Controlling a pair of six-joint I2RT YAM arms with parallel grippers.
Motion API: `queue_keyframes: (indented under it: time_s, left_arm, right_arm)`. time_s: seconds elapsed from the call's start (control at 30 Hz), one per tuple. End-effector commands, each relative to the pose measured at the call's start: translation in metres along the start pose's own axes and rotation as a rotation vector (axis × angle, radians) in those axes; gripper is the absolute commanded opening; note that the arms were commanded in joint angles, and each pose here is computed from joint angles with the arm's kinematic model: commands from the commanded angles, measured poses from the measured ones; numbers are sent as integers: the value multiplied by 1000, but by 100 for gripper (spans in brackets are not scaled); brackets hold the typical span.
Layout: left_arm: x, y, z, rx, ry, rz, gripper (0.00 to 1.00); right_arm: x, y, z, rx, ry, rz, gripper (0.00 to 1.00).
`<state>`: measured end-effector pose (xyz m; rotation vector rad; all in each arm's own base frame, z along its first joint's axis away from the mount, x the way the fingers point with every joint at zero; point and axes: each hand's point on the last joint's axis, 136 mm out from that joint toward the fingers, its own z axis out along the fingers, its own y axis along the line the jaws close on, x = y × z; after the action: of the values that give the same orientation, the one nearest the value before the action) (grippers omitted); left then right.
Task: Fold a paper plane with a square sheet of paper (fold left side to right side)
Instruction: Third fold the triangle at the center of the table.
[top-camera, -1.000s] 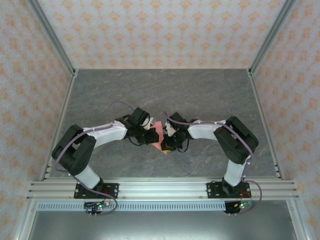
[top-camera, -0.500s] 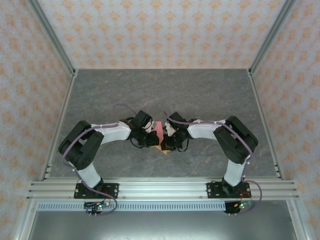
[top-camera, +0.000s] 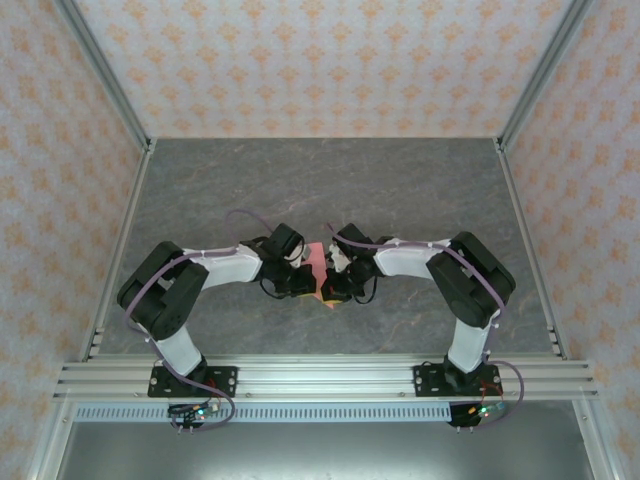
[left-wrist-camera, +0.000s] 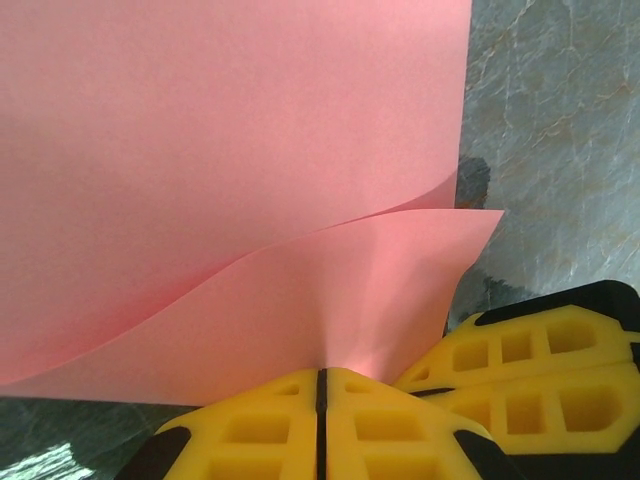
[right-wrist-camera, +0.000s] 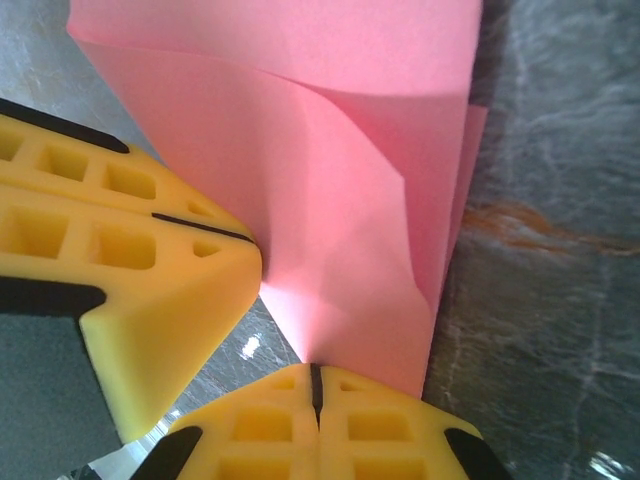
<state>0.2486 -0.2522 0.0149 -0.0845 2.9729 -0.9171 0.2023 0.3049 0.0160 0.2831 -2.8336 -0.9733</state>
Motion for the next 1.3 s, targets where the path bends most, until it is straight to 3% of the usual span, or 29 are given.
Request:
queue_keyframes:
  time_s: [0.0, 0.23, 0.63, 0.77, 0.93, 1.1, 1.27]
  left_arm:
    - [-5, 44, -1, -142, -23, -53, 9]
    - [-30, 68, -22, -165, -78, -95, 9]
    - [-36, 104, -46, -211, -99, -119, 9]
    - [-45, 84, -64, -164, -138, -84, 9]
    - [-46, 34, -77, -29, -186, -8, 10]
    - [-33, -9, -52, 36, -156, 46, 10]
    - [-29, -15, -23, 30, -110, 53, 10]
  right_arm:
    - [24, -62, 13, 240, 64, 92, 0]
    - [27, -65, 14, 246, 72, 99, 0]
    - [26, -64, 13, 245, 66, 98, 0]
    - [25, -62, 13, 243, 65, 95, 0]
    - [21, -58, 12, 238, 57, 94, 0]
    - [19, -57, 11, 239, 52, 95, 0]
    - [18, -57, 11, 236, 50, 97, 0]
